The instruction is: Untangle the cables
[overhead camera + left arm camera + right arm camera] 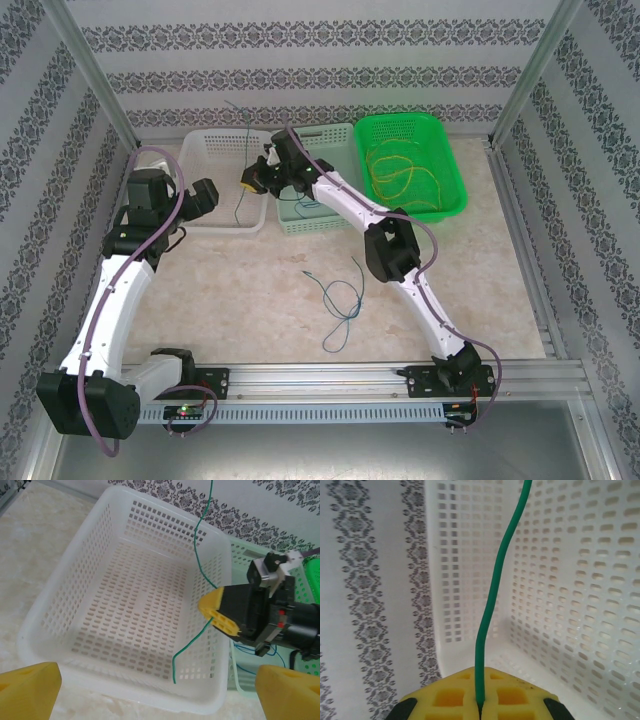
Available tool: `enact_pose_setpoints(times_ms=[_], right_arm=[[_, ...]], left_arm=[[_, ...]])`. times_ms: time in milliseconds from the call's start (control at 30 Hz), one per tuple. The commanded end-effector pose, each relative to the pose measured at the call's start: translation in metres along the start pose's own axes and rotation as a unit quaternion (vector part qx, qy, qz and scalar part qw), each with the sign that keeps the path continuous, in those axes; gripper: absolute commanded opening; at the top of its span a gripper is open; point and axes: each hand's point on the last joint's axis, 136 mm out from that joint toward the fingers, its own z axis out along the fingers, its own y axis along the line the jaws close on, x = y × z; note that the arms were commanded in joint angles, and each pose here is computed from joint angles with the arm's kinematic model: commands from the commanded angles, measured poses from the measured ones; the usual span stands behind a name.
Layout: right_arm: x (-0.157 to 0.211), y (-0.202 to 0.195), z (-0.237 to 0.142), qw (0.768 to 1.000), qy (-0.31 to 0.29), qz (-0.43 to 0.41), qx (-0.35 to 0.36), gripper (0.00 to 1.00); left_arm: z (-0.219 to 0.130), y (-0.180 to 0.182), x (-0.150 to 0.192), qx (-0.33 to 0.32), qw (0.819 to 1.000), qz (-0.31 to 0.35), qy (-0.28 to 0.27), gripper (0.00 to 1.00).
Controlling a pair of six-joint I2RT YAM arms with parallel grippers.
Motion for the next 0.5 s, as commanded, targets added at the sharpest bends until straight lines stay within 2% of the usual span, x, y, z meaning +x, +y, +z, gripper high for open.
enact_pose_setpoints(times_ms=[0,200,233,300,400,433,467], right_arm=[[0.006,-0.017,0.014,1.000,0.002,0.002,0.021,0.00],[0.025,-0.047,0.032,0.998,0.021,0.009,0.058,0.01],[0.027,-0.049,0.033,0.998,0.023,0.008,0.062,0.04],[0.028,-0.053,0.034,0.997,0.020,0.008,0.070,0.20],[0.024,-0.053,0.032,0.997,0.012,0.002,0.072,0.22],[0.022,-0.050,0.030,0.998,0.009,-0.002,0.070,0.25],[0.021,-0.047,0.028,0.997,0.006,-0.007,0.070,0.34]], left_arm=[[-0.005,0.004,-0.004,0.000,1.000,-0.011,-0.010,1.00],[-0.003,0.006,-0.002,-0.002,1.000,-0.013,-0.007,1.00],[-0.004,0.006,-0.002,-0.001,1.000,-0.013,-0.008,1.00],[-0.004,0.006,-0.003,-0.002,1.000,-0.012,-0.009,1.00],[-0.003,0.007,-0.001,-0.003,1.000,-0.011,-0.007,1.00],[-0.003,0.007,-0.001,-0.003,1.000,-0.011,-0.006,1.00],[-0.002,0.008,-0.001,-0.005,1.000,-0.011,-0.006,1.00]])
